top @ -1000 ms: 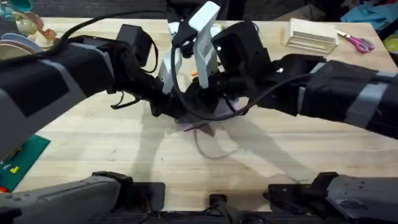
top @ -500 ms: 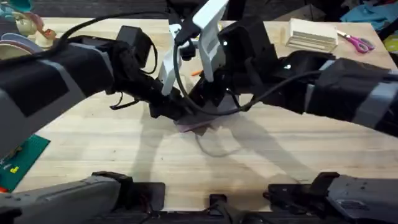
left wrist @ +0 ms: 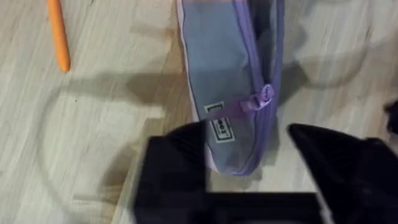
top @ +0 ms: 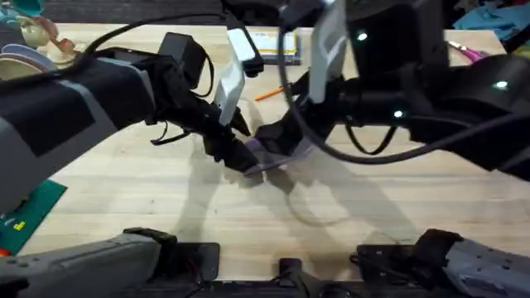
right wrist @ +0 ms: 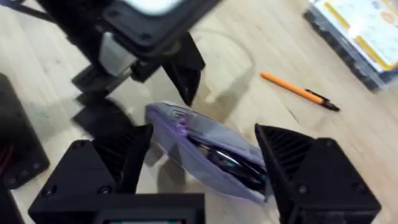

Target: Unzip the bag, pick up the pens from the table one at a time and place them inside, then zip the bag closed.

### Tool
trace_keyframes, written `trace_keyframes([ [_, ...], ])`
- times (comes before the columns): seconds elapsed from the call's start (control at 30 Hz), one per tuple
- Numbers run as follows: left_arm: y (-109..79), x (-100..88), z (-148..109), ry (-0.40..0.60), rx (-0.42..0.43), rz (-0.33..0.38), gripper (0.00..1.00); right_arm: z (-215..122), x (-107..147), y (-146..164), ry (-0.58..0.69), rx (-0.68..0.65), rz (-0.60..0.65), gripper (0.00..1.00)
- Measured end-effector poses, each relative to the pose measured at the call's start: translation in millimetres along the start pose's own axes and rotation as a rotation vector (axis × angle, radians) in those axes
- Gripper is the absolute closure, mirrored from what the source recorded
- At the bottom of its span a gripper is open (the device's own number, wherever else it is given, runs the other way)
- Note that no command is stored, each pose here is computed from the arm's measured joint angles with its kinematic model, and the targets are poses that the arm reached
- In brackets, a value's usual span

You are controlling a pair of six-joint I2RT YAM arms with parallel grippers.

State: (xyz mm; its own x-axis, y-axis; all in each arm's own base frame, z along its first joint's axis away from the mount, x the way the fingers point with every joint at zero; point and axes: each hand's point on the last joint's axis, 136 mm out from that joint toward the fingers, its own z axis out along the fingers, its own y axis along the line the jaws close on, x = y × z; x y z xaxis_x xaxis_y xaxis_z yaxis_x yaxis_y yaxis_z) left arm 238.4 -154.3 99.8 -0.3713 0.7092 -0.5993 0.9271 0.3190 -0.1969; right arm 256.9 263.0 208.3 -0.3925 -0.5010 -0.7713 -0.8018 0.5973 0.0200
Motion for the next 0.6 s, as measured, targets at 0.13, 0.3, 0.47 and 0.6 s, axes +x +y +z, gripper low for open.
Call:
trace_keyframes([
  [0.13, -1.1, -1.1, 0, -0.006, 0.006, -0.004, 0.012, -9, -1, -13, -0.012, 0.032, -0.001, 0.003],
  [0.3, -1.0, -1.3, 0, -0.006, 0.005, -0.005, 0.008, -15, -2, -22, -0.015, 0.054, -0.034, 0.003],
  [0.47, -0.6, -1.4, 0, -0.006, 0.004, -0.004, 0.008, -17, -5, -23, -0.016, 0.057, -0.120, 0.003],
  [0.6, -0.6, -1.4, 0, -0.006, 0.004, -0.005, 0.008, -17, -6, -23, -0.014, 0.059, -0.239, 0.003],
])
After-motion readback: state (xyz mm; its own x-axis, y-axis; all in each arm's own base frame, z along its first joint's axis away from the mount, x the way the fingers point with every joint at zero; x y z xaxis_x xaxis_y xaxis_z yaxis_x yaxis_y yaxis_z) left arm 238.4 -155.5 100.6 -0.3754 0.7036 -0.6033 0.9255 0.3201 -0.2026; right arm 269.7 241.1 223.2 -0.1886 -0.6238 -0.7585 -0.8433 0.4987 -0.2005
